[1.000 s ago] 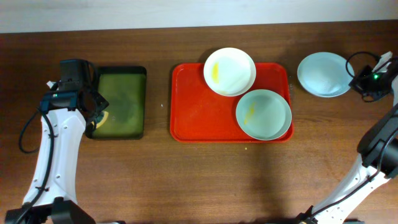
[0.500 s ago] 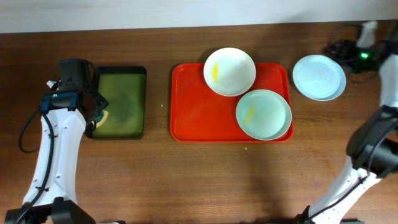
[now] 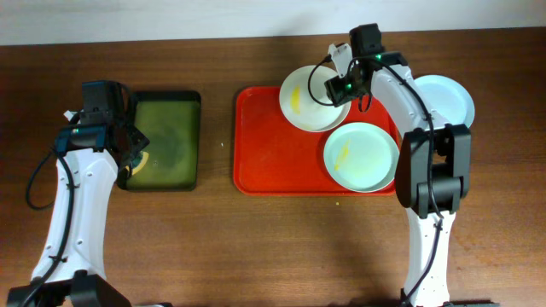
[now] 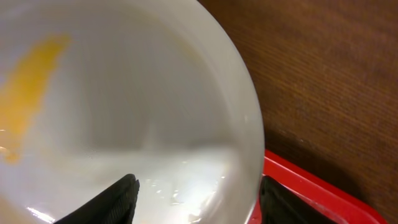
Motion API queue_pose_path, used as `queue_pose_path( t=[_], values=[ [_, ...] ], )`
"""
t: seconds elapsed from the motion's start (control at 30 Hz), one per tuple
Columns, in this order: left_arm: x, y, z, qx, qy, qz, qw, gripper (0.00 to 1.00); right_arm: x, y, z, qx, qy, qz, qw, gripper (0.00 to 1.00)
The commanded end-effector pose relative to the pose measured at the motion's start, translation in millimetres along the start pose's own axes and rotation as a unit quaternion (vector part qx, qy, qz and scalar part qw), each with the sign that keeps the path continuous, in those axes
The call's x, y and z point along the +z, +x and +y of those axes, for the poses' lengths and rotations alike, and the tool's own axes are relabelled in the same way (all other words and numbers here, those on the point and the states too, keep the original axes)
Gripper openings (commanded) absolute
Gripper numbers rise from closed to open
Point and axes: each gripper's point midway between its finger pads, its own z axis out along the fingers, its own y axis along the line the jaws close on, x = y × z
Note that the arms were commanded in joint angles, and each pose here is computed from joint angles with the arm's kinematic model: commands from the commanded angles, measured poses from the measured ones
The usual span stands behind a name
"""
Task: Clean dirty plates on tray and stack at the side
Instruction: 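Reach right gripper to the white plate rim and grasp it, then scrub the white plate with the sponge in the left gripper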
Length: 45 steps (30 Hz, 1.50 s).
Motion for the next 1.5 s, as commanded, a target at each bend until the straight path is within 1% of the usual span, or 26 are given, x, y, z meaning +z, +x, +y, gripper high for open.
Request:
queue_pose_path(
  t=[0.0, 0.07, 0.1, 0.17, 0.2, 0.23, 0.27, 0.3, 0.4, 0.53, 0.63, 0.7, 0.77, 0.83, 0.87, 0.93, 0.97, 1.0, 1.07, 1.1, 1.13, 1.2, 1.27, 1.37, 1.47],
  values=[
    [1, 1, 1, -0.001, -0.001, -0.002, 1.000, 0.00, 13, 9, -9, -0.003, 0.018, 0.017, 1.000, 0.60],
    [2, 2, 1, -0.001, -0.001, -0.001, 1.000, 0.00, 15, 9, -10, -0.003, 0.018, 0.017, 1.000, 0.60],
    [2, 2, 2, -0.001, -0.001, -0.001, 1.000, 0.00, 15, 9, -9, -0.003, 0.018, 0.016, 1.000, 0.57],
    [2, 2, 2, -0.001, -0.001, -0.001, 1.000, 0.00, 15, 9, -9, 0.002, 0.018, 0.016, 1.000, 0.32],
    [2, 2, 2, -0.001, -0.001, -0.001, 1.000, 0.00, 15, 9, -9, 0.015, 0.018, 0.016, 1.000, 0.22],
    [2, 2, 2, -0.001, -0.001, -0.001, 1.000, 0.00, 15, 9, -8, 0.033, 0.017, 0.016, 0.999, 0.15],
    [2, 2, 2, -0.001, -0.001, -0.001, 1.000, 0.00, 15, 10, -6, 0.048, 0.014, 0.019, 0.999, 0.11],
    [2, 2, 2, -0.001, -0.001, -0.001, 1.000, 0.00, 15, 12, 1, 0.051, 0.002, 0.024, 0.998, 0.04],
    [2, 2, 1, -0.001, 0.000, -0.002, 1.000, 0.00, 3, 17, 42, 0.037, -0.052, 0.050, 0.997, 0.04],
    [2, 2, 1, -0.001, 0.000, -0.002, 1.000, 0.00, -24, 26, 88, 0.006, -0.074, 0.091, 0.993, 0.04],
    [2, 2, 1, -0.001, 0.000, -0.002, 1.000, 0.00, -25, 33, 111, -0.011, -0.085, 0.110, 0.990, 0.04],
    [2, 2, 1, -0.001, 0.000, -0.002, 1.000, 0.00, -24, 31, 116, 0.010, -0.083, 0.110, 0.990, 0.04],
    [2, 0, 0, -0.002, 0.003, -0.005, 1.000, 0.00, -23, 27, 115, 0.052, -0.076, 0.105, 0.990, 0.04],
    [2, 2, -4, -0.003, 0.014, 0.000, 1.000, 0.00, -22, 27, 114, 0.060, -0.075, 0.104, 0.990, 0.04],
    [2, 5, -11, -0.003, 0.032, 0.010, 0.999, 0.00, -22, 27, 115, 0.060, -0.075, 0.105, 0.990, 0.04],
    [0, 9, -26, 0.013, 0.070, 0.022, 0.997, 0.00, -19, 29, 116, 0.059, -0.075, 0.105, 0.990, 0.15],
    [-2, 8, -38, 0.028, 0.097, 0.020, 0.995, 0.00, -13, 32, 115, 0.060, -0.075, 0.104, 0.990, 0.17],
    [-4, 7, -45, 0.031, 0.107, 0.013, 0.994, 0.00, -8, 36, 116, 0.060, -0.075, 0.105, 0.990, 0.17],
    [-7, 6, -55, 0.037, 0.119, 0.003, 0.992, 0.00, -2, 43, 116, 0.060, -0.075, 0.109, 0.989, 0.15],
    [-9, 5, -63, 0.041, 0.129, -0.005, 0.991, 0.00, 1, 47, 117, 0.060, -0.076, 0.112, 0.989, 0.11],
    [-10, 3, -72, 0.046, 0.140, -0.014, 0.989, 0.00, 4, 50, 117, 0.061, -0.076, 0.114, 0.989, 0.10],
    [-7, 2, -89, 0.054, 0.155, -0.026, 0.986, 0.00, 6, 54, 118, 0.061, -0.076, 0.117, 0.988, 0.08],
    [10, -1, -98, 0.056, 0.150, -0.032, 0.987, 0.00, 6, 54, 118, 0.061, -0.076, 0.118, 0.988, 0.04],
    [54, -2, -104, 0.057, 0.120, -0.034, 0.990, 0.00, 6, 54, 118, 0.061, -0.076, 0.118, 0.988, 0.04],
    [112, 18, -109, 0.066, 0.095, -0.001, 0.993, 0.00, 6, 55, 118, 0.061, -0.076, 0.119, 0.988, 0.04]
  ],
)
